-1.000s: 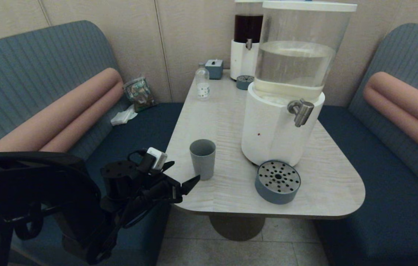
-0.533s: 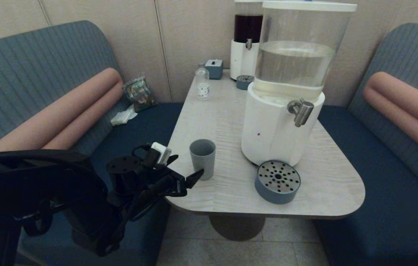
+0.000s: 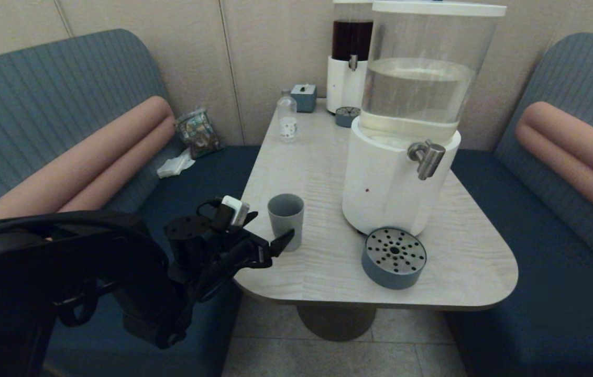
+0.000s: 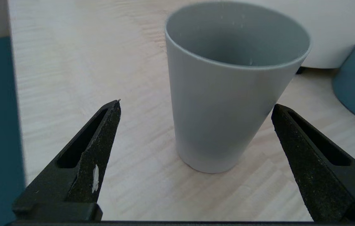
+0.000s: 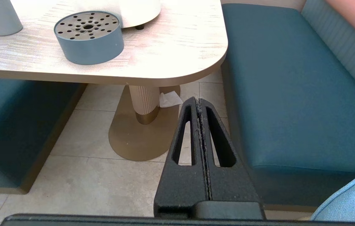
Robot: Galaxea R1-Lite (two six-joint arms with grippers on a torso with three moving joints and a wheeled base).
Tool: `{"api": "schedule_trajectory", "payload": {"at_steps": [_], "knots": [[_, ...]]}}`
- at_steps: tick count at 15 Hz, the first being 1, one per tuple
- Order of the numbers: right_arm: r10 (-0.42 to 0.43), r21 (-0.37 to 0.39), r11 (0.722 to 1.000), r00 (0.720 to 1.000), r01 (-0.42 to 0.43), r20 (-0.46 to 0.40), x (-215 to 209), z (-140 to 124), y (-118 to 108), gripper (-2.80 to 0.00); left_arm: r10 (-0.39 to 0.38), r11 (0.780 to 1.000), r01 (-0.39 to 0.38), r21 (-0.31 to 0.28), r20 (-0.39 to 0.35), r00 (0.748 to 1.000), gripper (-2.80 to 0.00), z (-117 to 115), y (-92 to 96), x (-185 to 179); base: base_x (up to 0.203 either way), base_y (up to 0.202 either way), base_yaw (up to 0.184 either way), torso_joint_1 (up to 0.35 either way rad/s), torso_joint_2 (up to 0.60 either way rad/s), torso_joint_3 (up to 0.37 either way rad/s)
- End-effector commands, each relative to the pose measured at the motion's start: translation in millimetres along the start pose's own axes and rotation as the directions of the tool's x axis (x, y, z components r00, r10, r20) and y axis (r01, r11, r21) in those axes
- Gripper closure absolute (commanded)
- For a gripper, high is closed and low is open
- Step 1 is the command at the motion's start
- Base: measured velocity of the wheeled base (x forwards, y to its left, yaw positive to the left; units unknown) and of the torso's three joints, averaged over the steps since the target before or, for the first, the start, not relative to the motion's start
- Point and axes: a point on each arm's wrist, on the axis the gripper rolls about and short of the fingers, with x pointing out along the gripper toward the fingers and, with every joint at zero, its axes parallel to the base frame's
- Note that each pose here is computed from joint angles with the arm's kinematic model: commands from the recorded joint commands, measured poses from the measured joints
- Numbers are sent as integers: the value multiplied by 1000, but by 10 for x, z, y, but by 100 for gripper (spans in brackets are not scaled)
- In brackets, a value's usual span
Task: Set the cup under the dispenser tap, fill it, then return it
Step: Pick up the cup
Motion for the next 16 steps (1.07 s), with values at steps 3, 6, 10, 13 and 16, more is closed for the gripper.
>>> {"api": "schedule_trajectory", "payload": {"at_steps": [3,6,10,13,16], "knots": [[-1,0,1000,1000,1,-1,1,0,0,0,-21,1000,21,-2,-1,1000,-280,-6,-96,0,0,0,0,0,0,0],[1,0,1000,1000,-1,0,0,0,0,0,-23,1000,23,-1,14,1000,-280,10,-130,50,0,0,0,0,0,0],[0,0,1000,1000,0,0,0,0,0,0,-9,1000,8,4,45,999,-280,26,-115,151,0,0,0,0,0,0],[0,0,1000,1000,0,-1,1,0,0,0,-2,1000,2,7,51,999,-280,-16,-108,220,0,0,0,0,0,0],[1,0,1000,1000,-1,2,0,2,0,0,1,1000,-1,7,58,998,-280,-55,-98,282,0,0,0,0,0,0]]}}
